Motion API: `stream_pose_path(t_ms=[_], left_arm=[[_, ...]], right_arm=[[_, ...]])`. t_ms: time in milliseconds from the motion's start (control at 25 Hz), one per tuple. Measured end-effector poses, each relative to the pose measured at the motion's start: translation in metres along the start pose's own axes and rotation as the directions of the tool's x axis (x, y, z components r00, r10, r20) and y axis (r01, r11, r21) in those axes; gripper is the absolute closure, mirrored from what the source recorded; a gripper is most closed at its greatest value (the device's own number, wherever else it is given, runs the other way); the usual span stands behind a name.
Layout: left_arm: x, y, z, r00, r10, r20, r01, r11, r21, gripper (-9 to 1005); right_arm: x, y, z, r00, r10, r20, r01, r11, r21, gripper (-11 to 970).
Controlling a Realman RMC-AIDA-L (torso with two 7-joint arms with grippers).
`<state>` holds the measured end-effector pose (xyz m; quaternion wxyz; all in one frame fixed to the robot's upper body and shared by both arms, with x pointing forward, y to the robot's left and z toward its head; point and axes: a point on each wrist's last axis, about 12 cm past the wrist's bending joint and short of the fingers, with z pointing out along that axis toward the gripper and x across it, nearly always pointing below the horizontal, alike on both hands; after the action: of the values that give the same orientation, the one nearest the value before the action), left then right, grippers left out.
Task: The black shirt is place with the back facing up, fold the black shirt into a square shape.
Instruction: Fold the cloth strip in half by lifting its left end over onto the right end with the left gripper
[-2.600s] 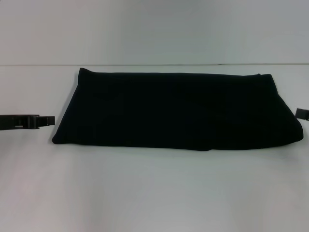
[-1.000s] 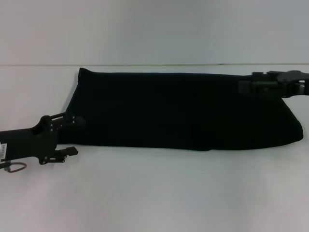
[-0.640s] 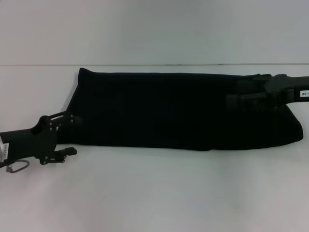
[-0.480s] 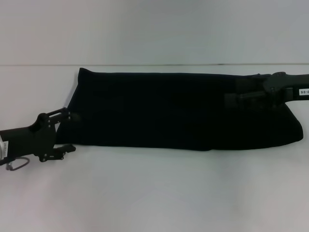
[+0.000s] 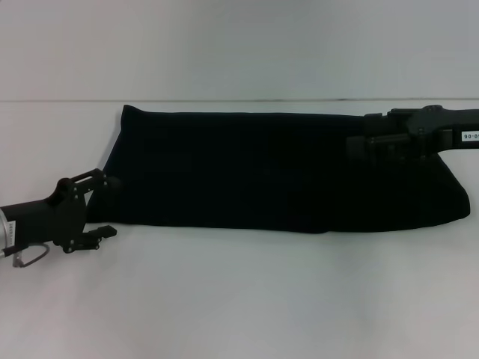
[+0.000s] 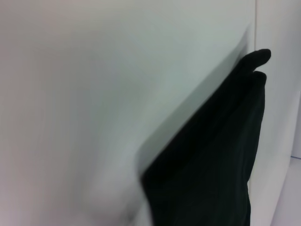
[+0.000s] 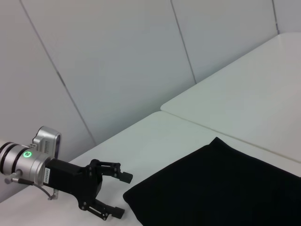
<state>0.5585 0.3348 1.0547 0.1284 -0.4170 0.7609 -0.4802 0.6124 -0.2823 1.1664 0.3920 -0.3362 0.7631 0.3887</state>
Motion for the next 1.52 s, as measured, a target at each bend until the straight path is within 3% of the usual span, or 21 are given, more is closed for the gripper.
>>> stream_pose_path(t_ms=[1520], left_arm=[[-0.0097, 0.0031, -0.0011, 0.997, -0.006, 0.081, 0.009, 1.000, -0.027, 92]], right_arm=[[0.0029, 0.0024, 0.0034, 1.000, 0.021, 0.017, -0.021, 1.000, -0.010, 28]])
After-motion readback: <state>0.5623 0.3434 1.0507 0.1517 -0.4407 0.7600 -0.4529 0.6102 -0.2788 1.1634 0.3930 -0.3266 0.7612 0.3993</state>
